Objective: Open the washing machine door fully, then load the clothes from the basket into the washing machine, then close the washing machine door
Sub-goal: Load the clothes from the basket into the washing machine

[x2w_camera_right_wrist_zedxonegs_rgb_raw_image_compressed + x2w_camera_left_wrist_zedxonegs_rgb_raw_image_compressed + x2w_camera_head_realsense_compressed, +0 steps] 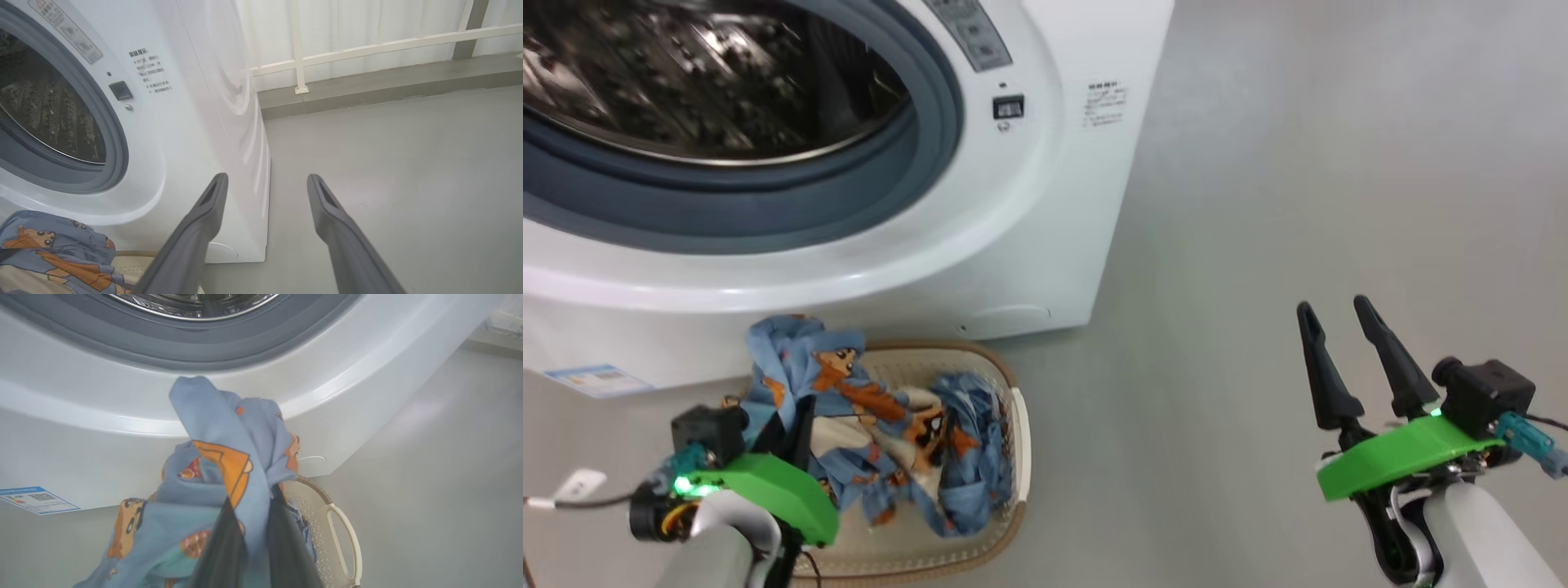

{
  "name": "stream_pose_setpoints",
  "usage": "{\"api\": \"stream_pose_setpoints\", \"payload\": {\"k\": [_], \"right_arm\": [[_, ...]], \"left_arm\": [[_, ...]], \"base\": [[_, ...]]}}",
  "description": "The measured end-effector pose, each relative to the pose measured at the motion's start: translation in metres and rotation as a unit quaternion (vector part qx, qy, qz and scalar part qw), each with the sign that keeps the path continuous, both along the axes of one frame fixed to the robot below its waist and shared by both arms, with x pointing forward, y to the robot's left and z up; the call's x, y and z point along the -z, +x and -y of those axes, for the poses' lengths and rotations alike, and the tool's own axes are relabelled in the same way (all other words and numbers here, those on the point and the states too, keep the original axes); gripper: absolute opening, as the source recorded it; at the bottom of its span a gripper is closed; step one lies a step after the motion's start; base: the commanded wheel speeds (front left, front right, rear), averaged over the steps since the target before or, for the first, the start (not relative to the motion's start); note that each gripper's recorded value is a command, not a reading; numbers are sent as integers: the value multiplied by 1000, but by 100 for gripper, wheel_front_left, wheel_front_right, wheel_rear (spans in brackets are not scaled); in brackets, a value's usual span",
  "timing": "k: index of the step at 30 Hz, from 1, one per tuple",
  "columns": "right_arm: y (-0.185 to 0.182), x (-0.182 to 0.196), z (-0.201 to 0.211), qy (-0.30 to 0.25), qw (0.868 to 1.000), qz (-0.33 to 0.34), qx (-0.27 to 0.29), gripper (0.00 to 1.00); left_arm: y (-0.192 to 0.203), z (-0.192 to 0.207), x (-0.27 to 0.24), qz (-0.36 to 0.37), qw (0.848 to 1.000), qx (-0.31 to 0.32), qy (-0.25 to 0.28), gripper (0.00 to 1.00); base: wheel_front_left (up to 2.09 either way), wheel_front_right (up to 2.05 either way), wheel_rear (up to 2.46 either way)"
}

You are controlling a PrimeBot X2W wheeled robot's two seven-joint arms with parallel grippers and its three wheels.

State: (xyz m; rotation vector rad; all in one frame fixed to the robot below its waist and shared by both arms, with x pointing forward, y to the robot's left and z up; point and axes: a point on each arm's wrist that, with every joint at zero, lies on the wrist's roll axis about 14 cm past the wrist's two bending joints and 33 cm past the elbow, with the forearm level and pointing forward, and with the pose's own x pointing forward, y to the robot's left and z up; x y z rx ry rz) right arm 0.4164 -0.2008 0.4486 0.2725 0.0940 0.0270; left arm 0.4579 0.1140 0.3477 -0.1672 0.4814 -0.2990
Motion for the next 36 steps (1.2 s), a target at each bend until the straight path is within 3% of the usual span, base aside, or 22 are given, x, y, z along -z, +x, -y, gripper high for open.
{"api": "stream_pose_setpoints", "payload": {"k": [11, 20, 36], "right_arm": [[-23, -21, 1, 4, 1000, 23, -6, 100], [-35, -30, 3, 3, 999, 34, -10, 100], [-41, -28, 4, 1, 999, 31, -10, 100]], "left_arm": [[-25, 16, -71, 97, 993, -15, -67, 0], [-42, 13, -116, 160, 982, -33, -90, 0], [-56, 10, -131, 163, 981, -44, -99, 0]], "base": [[0, 0, 0], [0, 0, 0], [0, 0, 0]]}}
